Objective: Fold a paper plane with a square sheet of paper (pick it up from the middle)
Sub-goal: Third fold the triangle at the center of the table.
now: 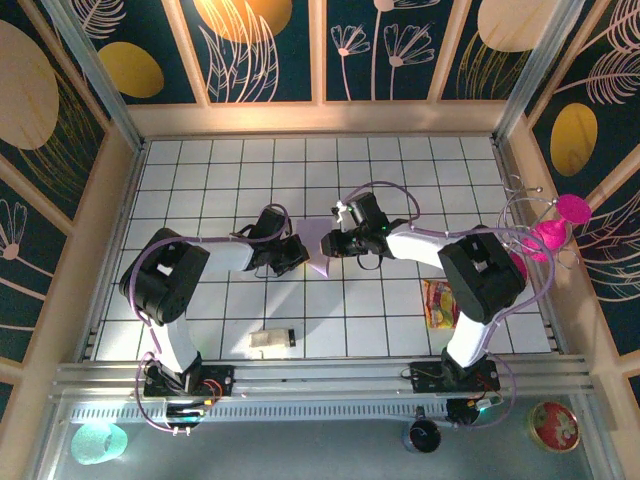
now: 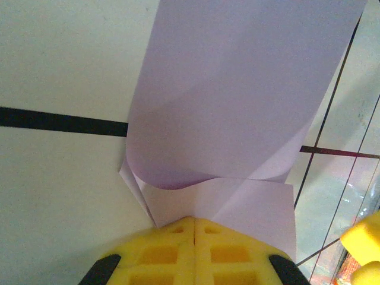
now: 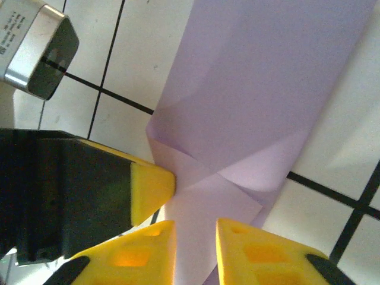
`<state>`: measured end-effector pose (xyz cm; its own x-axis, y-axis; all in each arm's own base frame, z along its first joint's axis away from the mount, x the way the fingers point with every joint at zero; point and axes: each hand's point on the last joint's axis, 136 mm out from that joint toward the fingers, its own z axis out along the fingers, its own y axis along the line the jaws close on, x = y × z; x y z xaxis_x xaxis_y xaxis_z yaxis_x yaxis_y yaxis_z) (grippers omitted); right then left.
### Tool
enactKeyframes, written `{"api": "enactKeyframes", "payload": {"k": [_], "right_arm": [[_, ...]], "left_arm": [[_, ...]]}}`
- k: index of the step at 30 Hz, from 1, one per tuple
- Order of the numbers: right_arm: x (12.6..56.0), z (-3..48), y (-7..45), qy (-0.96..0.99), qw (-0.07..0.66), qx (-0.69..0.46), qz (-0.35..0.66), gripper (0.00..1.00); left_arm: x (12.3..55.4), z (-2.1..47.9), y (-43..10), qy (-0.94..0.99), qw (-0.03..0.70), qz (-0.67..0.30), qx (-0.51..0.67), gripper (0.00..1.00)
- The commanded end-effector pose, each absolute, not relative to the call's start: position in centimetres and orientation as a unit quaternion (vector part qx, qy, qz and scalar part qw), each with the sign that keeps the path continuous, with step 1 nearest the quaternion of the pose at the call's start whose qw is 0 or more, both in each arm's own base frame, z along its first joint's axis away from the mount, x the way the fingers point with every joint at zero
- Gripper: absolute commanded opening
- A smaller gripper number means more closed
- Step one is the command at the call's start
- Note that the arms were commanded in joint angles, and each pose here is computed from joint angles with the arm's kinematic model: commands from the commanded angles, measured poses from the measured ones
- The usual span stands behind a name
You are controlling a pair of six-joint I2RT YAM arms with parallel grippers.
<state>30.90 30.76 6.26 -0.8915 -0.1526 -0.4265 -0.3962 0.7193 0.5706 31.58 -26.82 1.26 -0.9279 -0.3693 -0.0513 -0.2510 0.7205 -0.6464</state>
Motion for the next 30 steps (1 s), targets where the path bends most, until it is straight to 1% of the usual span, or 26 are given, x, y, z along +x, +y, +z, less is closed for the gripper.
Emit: {"api": "enactKeyframes", "payload": {"k": [1, 4, 7, 12, 19, 30], "right_arm": [[29.2, 8.2, 32.3, 0.893, 0.157, -0.175, 0.384, 0.21], [27.9, 8.2, 33.7, 0.882, 0.133, -0.195, 0.407, 0.16], [27.3, 7.5, 34.4, 0.882, 0.116, -0.2, 0.409, 0.11], [26.8, 6.4, 34.8, 0.885, 0.097, -0.201, 0.409, 0.08], [26.4, 4.4, 34.4, 0.894, 0.075, -0.198, 0.395, 0.07], [26.6, 2.5, 33.9, 0.907, 0.067, -0.193, 0.369, 0.06]], "left_arm": [[30.1, -1.1, -25.7, 0.935, 0.068, -0.299, -0.179, 0.06], [30.1, -1.0, -25.7, 0.934, 0.068, -0.302, -0.178, 0.06], [30.1, -0.9, -25.8, 0.934, 0.069, -0.305, -0.176, 0.05], [30.1, -0.7, -26.2, 0.93, 0.064, -0.317, -0.173, 0.06], [30.0, -0.4, -26.6, 0.928, 0.057, -0.326, -0.172, 0.06], [29.9, -0.6, -26.6, 0.929, 0.054, -0.323, -0.172, 0.06]]}}
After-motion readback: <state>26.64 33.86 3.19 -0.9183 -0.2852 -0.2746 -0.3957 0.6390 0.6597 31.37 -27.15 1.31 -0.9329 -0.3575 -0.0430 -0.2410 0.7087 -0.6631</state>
